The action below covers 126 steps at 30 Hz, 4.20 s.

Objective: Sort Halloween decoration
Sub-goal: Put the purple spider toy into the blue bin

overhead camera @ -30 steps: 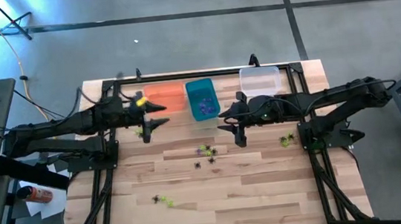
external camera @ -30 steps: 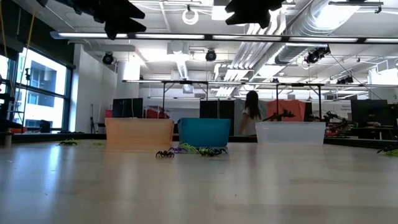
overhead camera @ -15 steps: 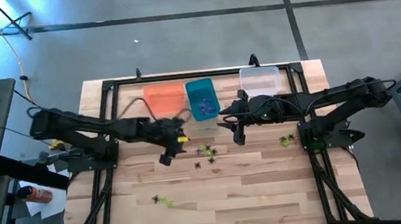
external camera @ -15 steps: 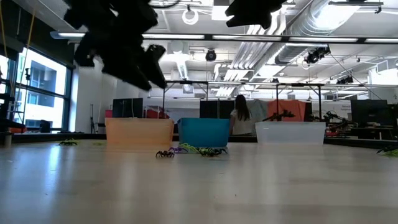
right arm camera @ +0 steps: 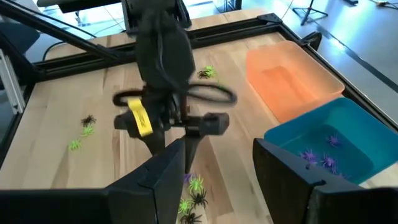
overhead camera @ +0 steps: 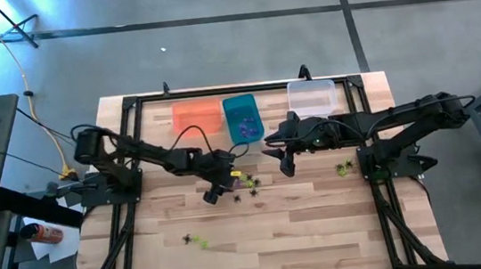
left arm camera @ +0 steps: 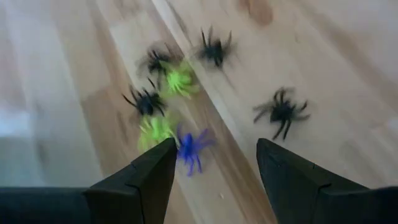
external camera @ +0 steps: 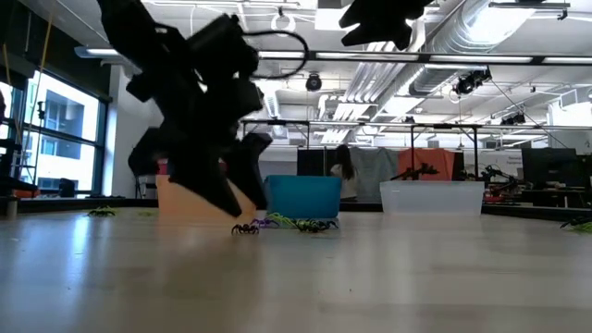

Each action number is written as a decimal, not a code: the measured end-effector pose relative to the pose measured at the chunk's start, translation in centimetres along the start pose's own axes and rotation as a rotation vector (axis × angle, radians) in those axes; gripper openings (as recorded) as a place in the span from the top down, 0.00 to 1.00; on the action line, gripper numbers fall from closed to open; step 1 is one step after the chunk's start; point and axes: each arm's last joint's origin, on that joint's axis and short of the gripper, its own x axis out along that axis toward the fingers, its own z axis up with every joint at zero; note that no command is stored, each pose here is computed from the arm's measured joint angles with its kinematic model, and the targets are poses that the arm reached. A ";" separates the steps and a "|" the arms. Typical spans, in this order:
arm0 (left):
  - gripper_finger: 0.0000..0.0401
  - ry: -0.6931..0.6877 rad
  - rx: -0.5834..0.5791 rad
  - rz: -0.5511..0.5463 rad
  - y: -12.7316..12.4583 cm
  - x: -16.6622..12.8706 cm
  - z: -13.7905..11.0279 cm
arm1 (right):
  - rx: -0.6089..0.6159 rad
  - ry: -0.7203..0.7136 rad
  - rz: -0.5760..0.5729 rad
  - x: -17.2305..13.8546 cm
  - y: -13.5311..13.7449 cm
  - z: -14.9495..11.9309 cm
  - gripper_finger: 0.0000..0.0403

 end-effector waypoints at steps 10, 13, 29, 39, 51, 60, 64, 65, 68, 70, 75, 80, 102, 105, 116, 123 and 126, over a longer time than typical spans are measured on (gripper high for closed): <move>0.47 -0.004 -0.057 0.017 1.2 1.4 -1.2 | 0.028 0.001 0.004 0.0 0.0 0.0 0.54; 0.48 -0.008 -0.067 0.042 1.7 1.3 -1.3 | 0.028 0.001 0.004 0.0 0.0 0.0 0.54; 0.99 0.012 -0.117 0.070 2.4 1.2 -1.9 | 0.034 0.001 0.002 0.0 0.0 0.0 0.54; 0.99 -0.011 -0.192 0.069 2.3 1.2 -1.7 | 0.044 0.001 0.000 0.0 -0.1 0.0 0.54; 1.00 -0.050 -0.315 0.043 3.1 -1.9 -1.1 | 0.051 0.006 -0.005 0.0 -0.1 0.0 0.54; 0.92 -0.112 -0.213 0.087 3.5 -1.4 -0.4 | 0.057 0.018 -0.008 0.0 -0.1 -0.1 0.54; 0.79 -0.080 -0.196 0.082 3.6 -0.2 -0.1 | 0.054 0.025 -0.009 0.0 -0.1 -0.2 0.54; 0.76 -0.077 -0.195 0.080 3.7 0.1 0.0 | 0.053 0.028 -0.010 0.0 -0.1 -0.2 0.54; 0.66 -0.061 -0.215 0.057 3.9 0.7 0.2 | 0.055 0.032 -0.011 0.0 -0.1 -0.3 0.54; 0.62 -0.057 -0.224 0.043 3.9 0.8 0.3 | 0.068 0.040 -0.013 0.0 -0.2 -0.3 0.54; 0.55 -0.052 -0.207 0.038 3.9 0.8 0.2 | 0.071 0.056 -0.017 0.2 -0.1 -0.5 0.54; 0.54 -0.011 -0.151 0.018 3.6 0.9 -0.2 | 0.061 0.095 -0.025 1.2 0.0 -1.1 0.54; 0.98 0.072 -0.284 -0.028 3.7 2.4 -1.9 | 0.057 0.080 -0.011 2.3 0.3 -1.2 0.54; 0.96 0.094 -0.308 -0.023 4.0 1.5 -2.1 | 0.057 0.080 -0.011 2.3 0.3 -1.2 0.54; 0.99 -0.064 -0.394 -0.117 5.3 -2.9 -0.8 | 0.036 0.049 -0.002 2.3 0.4 -0.9 0.54; 1.00 -0.116 -0.312 -0.106 4.5 -3.1 0.7 | 0.041 0.152 0.080 4.1 0.9 -2.2 0.54; 1.00 -0.112 -0.298 -0.102 4.1 -3.4 1.0 | 0.034 0.197 0.110 5.1 1.1 -2.9 0.54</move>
